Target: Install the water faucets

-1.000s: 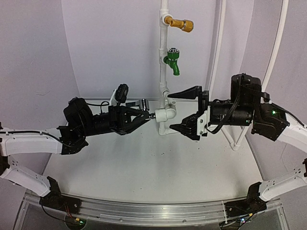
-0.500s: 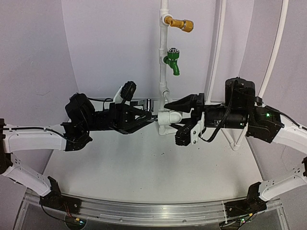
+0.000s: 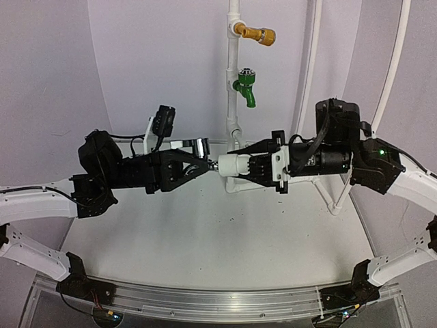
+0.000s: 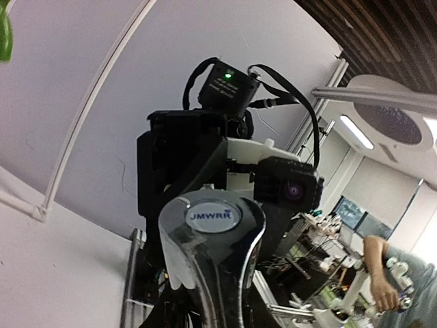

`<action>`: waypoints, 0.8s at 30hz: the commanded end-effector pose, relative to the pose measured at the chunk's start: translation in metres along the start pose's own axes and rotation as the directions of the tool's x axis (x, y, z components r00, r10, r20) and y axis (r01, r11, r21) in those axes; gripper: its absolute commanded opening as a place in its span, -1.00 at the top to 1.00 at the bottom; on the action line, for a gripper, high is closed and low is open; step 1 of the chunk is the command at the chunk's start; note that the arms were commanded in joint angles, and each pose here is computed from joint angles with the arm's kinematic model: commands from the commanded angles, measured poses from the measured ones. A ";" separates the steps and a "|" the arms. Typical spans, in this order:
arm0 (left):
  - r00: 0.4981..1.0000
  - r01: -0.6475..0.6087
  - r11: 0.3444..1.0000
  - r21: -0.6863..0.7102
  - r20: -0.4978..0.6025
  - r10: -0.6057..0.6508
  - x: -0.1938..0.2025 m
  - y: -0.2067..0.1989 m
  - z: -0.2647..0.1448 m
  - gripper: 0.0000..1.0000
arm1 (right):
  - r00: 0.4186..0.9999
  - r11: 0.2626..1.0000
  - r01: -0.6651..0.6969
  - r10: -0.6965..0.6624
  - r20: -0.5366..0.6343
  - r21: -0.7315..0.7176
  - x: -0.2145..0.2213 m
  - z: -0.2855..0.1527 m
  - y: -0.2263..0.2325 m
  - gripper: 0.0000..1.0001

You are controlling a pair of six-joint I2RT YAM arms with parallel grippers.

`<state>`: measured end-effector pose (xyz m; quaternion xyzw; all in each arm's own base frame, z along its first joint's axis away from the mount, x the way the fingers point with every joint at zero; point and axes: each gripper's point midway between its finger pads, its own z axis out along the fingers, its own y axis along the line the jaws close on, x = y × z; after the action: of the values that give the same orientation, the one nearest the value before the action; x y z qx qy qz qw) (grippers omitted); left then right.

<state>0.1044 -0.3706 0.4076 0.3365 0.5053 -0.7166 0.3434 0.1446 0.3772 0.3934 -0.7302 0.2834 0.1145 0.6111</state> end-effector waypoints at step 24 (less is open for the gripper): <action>0.424 -0.906 0.377 -0.194 -0.400 0.812 0.024 0.021 -0.005 1.00 | 0.202 0.110 -0.872 0.968 -0.146 -0.477 -0.042 -0.003 0.014 0.04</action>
<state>0.0963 -0.3715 0.3928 0.5544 0.3854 -0.3216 0.6639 0.1069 0.3789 0.3709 -0.5090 0.6103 0.5507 0.2552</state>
